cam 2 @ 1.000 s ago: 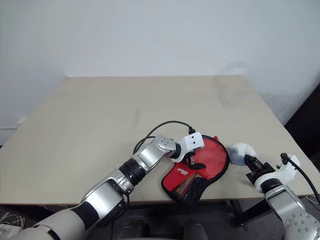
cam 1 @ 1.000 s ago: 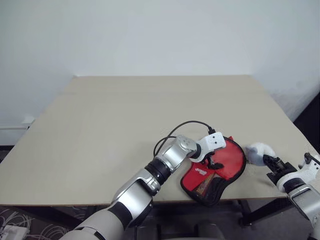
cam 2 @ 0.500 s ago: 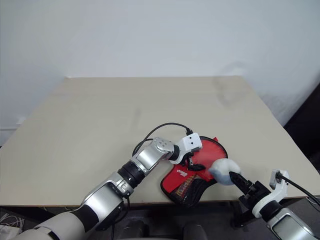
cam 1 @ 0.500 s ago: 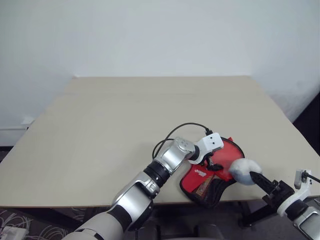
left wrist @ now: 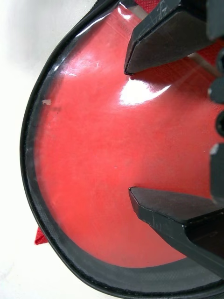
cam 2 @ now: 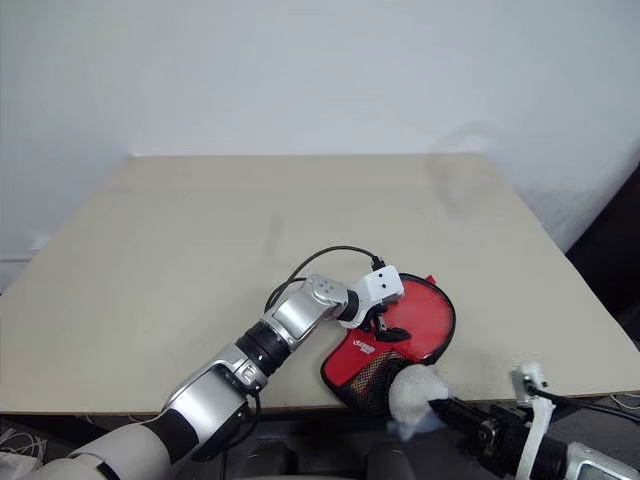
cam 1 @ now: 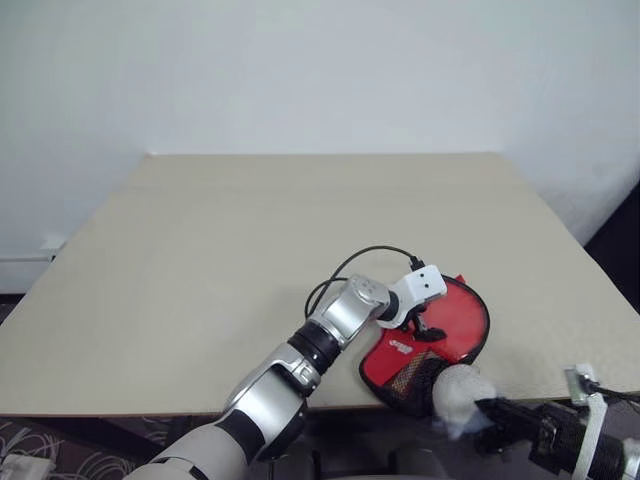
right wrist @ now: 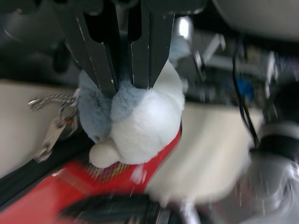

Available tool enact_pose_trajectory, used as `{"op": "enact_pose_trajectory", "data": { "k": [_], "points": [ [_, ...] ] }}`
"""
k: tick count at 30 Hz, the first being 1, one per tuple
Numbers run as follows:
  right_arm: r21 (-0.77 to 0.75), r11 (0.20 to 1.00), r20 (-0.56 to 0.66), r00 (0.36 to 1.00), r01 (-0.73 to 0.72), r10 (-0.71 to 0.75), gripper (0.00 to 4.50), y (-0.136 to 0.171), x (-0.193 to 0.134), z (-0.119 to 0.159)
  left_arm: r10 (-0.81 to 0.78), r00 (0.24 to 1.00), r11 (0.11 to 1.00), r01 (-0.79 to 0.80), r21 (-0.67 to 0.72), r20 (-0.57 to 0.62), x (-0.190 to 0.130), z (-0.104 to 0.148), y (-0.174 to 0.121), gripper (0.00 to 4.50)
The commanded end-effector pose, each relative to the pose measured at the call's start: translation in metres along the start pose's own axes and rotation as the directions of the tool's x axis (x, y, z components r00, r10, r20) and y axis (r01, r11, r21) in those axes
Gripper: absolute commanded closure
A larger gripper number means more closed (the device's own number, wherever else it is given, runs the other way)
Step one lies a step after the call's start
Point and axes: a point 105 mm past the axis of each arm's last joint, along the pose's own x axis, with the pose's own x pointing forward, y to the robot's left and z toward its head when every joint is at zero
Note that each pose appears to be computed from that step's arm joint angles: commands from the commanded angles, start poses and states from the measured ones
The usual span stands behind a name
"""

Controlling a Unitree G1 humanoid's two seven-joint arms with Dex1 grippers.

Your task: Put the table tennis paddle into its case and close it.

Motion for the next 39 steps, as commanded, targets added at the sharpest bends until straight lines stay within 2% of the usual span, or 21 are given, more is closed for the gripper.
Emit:
{"op": "enact_pose_trajectory", "data": {
  "k": [1,6,12,18,22,26,30,33,39],
  "points": [
    [-0.035,0.990,-0.166,0.978,-0.134,0.126,4.49,0.018,0.005,-0.022,0.043,0.966,0.989,-0.077,-0.127,-0.257,-0.005,-0.077,0.007,0.47],
    [-0.088,0.975,-0.324,0.931,-0.204,0.166,4.49,0.018,0.009,-0.040,0.047,0.963,0.987,-0.085,-0.134,-0.265,-0.008,-0.082,0.008,0.47],
    [-0.177,0.936,-0.419,0.884,-0.304,0.208,4.49,0.035,0.018,-0.043,0.049,0.961,0.986,-0.090,-0.140,-0.271,-0.009,-0.085,0.008,0.47],
    [-0.255,0.900,-0.353,0.901,-0.354,0.254,4.49,0.042,0.032,-0.021,0.044,0.961,0.987,-0.084,-0.136,-0.274,-0.008,-0.086,0.005,0.47],
    [-0.274,0.877,-0.368,0.886,-0.394,0.283,4.49,0.052,0.030,-0.019,0.038,0.960,0.989,-0.076,-0.127,-0.276,-0.008,-0.086,0.004,0.47],
    [-0.282,0.841,-0.382,0.858,-0.462,0.344,4.49,0.076,0.024,-0.010,0.042,0.960,0.989,-0.079,-0.125,-0.276,-0.008,-0.086,0.006,0.47],
    [-0.276,0.796,-0.424,0.812,-0.538,0.402,4.49,0.105,0.022,-0.014,0.041,0.961,0.990,-0.076,-0.121,-0.273,-0.007,-0.083,0.006,0.47],
    [-0.292,0.777,-0.421,0.804,-0.558,0.420,4.49,0.115,0.026,-0.009,0.038,0.962,0.990,-0.073,-0.120,-0.272,-0.007,-0.082,0.006,0.47],
    [-0.333,0.757,-0.504,0.784,-0.563,0.361,4.49,0.106,0.043,-0.016,0.036,0.961,0.992,-0.068,-0.108,-0.276,-0.006,-0.082,0.006,0.47]
  ]
}}
